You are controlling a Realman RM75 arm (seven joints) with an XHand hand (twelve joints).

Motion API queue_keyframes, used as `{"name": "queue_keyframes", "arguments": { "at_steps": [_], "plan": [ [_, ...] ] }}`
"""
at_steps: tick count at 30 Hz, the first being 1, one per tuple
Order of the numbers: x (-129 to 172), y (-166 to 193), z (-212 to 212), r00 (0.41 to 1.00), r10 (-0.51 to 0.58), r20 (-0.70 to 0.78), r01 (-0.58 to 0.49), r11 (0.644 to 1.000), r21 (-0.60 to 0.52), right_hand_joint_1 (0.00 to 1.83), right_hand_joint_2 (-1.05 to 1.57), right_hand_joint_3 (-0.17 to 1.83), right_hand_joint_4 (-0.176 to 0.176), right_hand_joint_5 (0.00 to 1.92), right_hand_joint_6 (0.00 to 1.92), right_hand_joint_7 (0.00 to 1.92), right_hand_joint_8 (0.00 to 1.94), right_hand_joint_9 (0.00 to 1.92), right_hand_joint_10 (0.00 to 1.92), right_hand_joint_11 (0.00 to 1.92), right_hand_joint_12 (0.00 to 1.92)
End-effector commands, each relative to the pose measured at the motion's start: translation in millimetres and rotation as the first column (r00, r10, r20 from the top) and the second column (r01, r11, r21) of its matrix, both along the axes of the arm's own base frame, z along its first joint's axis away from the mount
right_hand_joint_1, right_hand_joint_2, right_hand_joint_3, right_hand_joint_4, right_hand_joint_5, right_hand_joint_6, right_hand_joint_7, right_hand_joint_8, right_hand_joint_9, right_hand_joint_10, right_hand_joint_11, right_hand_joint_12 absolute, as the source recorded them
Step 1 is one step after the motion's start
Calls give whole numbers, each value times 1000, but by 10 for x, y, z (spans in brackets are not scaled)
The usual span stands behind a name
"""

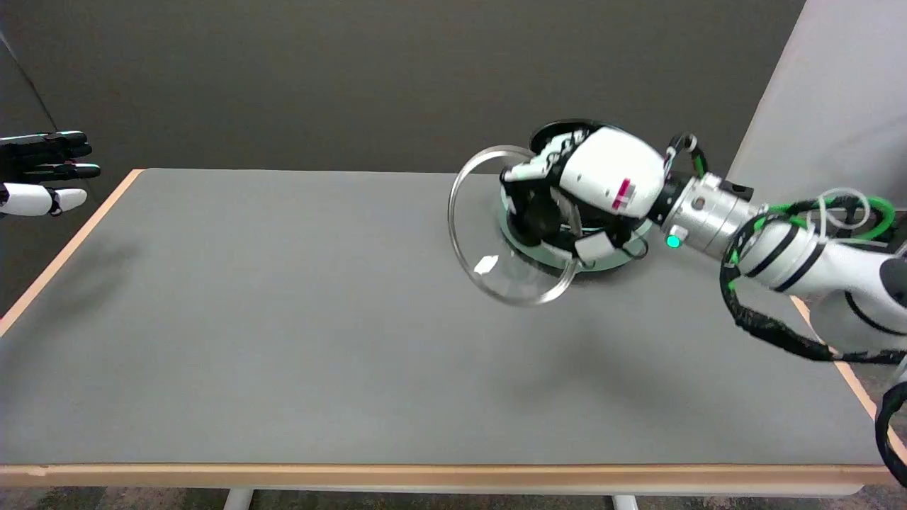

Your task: Place the pot lid onto the pot.

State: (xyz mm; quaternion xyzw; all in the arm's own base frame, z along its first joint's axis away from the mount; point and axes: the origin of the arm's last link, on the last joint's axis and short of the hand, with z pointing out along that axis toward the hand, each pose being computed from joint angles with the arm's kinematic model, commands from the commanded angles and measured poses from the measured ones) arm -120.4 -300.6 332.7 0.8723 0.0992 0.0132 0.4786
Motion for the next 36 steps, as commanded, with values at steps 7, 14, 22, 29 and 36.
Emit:
{"name": "queue_keyframes", "arguments": {
  "at_steps": [7,14,22,29,36],
  "plan": [
    [757,-558,442,996,93,15,-91,989,-118,1360,797,772,176,598,1492,877,1412,778,1869,690,1252],
    [795,-776,557,999,35,25,-32,990,-139,1362,793,774,176,603,1489,883,1404,785,1866,695,1229],
    [759,-1006,809,999,-10,52,22,974,-225,1363,784,780,176,606,1495,892,1393,791,1867,703,1230],
    [791,-1037,957,998,-6,60,21,963,-269,1363,783,783,176,605,1501,892,1395,791,1868,704,1245],
    [848,-1034,1092,997,7,72,16,951,-309,1364,781,787,176,604,1504,893,1396,791,1868,704,1255]
  ]
}}
